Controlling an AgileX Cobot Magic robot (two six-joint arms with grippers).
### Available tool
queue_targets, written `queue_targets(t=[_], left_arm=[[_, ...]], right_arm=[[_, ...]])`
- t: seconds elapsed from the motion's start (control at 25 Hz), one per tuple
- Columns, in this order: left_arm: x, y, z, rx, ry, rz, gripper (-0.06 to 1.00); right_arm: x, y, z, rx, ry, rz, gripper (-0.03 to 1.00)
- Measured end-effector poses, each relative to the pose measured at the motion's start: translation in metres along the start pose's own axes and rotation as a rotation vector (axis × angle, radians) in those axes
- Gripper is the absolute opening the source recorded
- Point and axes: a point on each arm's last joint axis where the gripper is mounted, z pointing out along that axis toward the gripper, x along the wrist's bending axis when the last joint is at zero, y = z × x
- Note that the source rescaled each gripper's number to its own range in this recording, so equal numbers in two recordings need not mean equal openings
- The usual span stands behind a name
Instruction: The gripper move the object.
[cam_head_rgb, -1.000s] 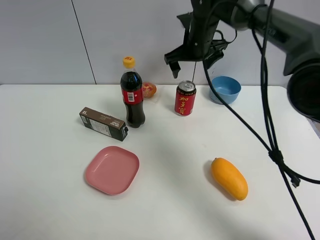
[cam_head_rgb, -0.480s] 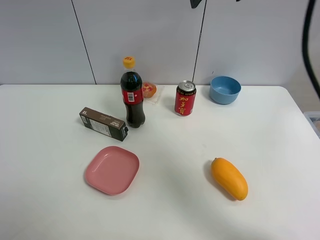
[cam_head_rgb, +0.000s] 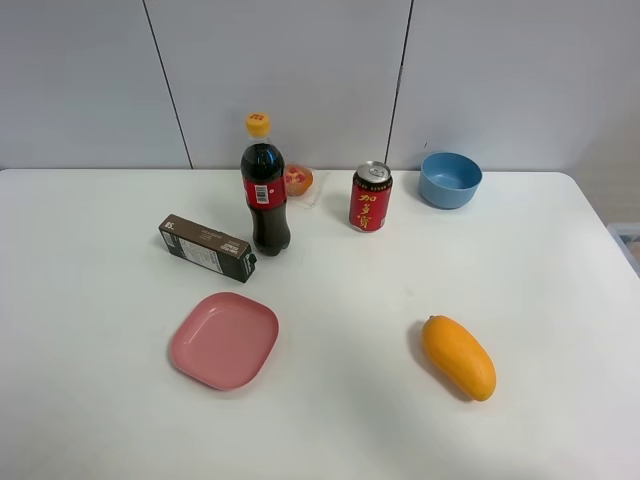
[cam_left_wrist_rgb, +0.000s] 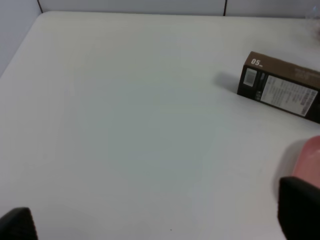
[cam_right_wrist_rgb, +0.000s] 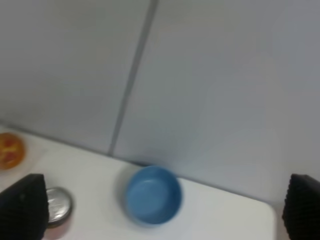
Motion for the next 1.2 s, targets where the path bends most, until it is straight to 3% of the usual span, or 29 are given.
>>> queue_targets(t=[0.48, 0.6, 0.96, 1.2], left_arm=[[0.0, 0.0, 0.0, 0.0, 0.0, 0.0, 1.0], [0.0, 0.0, 0.0, 0.0, 0.0, 0.0, 1.0], [0.0, 0.0, 0.0, 0.0, 0.0, 0.0, 1.0], [0.0, 0.0, 0.0, 0.0, 0.001, 0.0, 1.0]], right_arm=[[-0.113, -0.022, -0.053, -0.026, -0.358, 0.186, 0.81], [-0.128, -0.028, -0.063, -0.03, -0.397, 0.231, 0.81], [-0.126, -0.04, -0.136, -0.147, -0.427, 0.263, 0.81], [-0.103, -0.099, -0.177, -0.091, -0.424, 0.246, 0.79]])
